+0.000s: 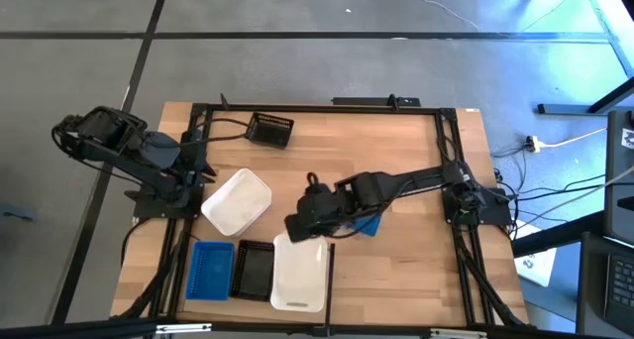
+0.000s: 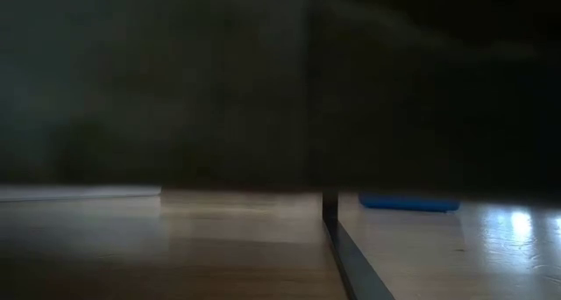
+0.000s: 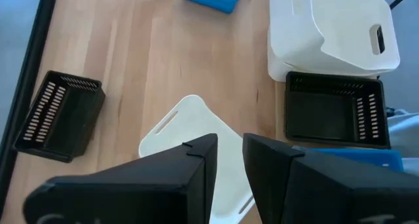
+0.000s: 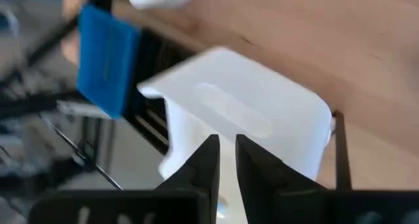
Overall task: Stack baskets on shelf by color
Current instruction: Stack the bottom white bin on top of the white bin on the shelf
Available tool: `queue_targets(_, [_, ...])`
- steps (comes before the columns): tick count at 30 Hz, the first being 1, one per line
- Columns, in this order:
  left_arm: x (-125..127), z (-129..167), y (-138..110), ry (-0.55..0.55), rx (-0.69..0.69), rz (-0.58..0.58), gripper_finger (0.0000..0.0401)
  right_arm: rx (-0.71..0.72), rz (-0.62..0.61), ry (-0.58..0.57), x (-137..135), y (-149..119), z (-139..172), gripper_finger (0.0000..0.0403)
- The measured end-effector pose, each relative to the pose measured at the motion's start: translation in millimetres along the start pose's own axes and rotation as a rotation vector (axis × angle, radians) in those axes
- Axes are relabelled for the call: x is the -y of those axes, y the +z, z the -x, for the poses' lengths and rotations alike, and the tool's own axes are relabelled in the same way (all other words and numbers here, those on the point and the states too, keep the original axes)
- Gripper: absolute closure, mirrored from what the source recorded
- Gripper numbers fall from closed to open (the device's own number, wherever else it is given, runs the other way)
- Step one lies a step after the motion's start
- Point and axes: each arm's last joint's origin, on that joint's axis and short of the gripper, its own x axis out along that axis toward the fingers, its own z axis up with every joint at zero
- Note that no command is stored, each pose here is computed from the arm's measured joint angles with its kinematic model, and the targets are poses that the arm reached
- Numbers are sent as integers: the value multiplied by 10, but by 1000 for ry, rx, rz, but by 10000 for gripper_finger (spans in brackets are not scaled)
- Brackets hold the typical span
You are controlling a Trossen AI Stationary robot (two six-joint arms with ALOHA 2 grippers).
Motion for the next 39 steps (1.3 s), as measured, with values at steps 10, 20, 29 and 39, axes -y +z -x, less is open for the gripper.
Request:
queue_targets(10, [0, -1, 1, 0, 0, 9, 335, 45, 393, 22, -34, 25, -24, 356])
queue_targets(20, [0, -1, 1, 0, 0, 21, 335, 17, 921, 64, -68, -67, -25, 356])
queue_targets(29, [0, -1, 0, 0, 0, 27, 335, 71, 1044, 15, -59, -41, -54, 356])
queue_targets(39, [0, -1, 1, 0, 0, 28, 335, -13, 1096, -45, -2, -49, -389, 356])
